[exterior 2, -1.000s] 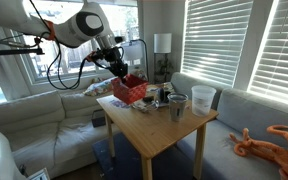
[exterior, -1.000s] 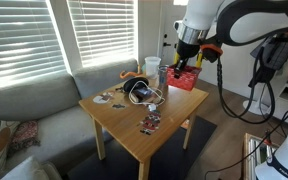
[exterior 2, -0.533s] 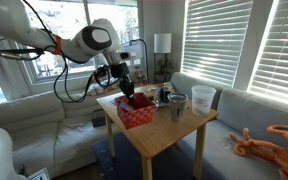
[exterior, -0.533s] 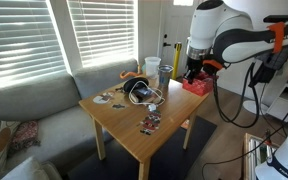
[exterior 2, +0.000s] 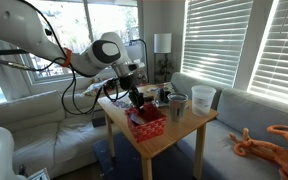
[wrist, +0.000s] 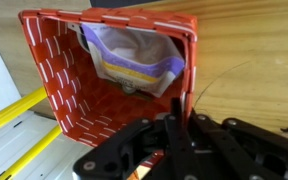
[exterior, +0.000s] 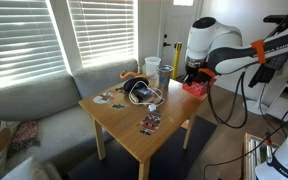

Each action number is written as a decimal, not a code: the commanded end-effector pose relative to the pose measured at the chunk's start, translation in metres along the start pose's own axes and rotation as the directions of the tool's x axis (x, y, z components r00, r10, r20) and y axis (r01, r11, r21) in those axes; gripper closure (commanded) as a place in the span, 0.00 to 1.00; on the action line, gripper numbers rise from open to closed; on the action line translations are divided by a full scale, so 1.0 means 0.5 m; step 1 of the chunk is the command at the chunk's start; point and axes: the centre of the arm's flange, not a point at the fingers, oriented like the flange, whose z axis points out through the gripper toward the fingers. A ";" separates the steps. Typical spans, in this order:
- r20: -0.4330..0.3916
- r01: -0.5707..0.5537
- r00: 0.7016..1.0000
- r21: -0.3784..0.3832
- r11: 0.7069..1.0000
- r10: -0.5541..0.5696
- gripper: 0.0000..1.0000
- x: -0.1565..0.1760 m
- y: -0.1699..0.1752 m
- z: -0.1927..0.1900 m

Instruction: Pick up the red basket and put it on the bottom right corner of the table

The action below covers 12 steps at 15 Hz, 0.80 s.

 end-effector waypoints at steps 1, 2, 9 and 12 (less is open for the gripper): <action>-0.051 0.011 0.999 -0.001 1.000 -0.011 0.99 0.030 -0.022 0.025; -0.050 0.023 0.998 -0.001 1.000 -0.023 0.99 0.032 -0.025 0.035; -0.093 0.098 0.991 0.034 0.995 -0.094 0.56 0.047 -0.043 0.026; -0.069 0.120 0.991 0.070 0.990 -0.115 0.34 0.039 -0.041 -0.057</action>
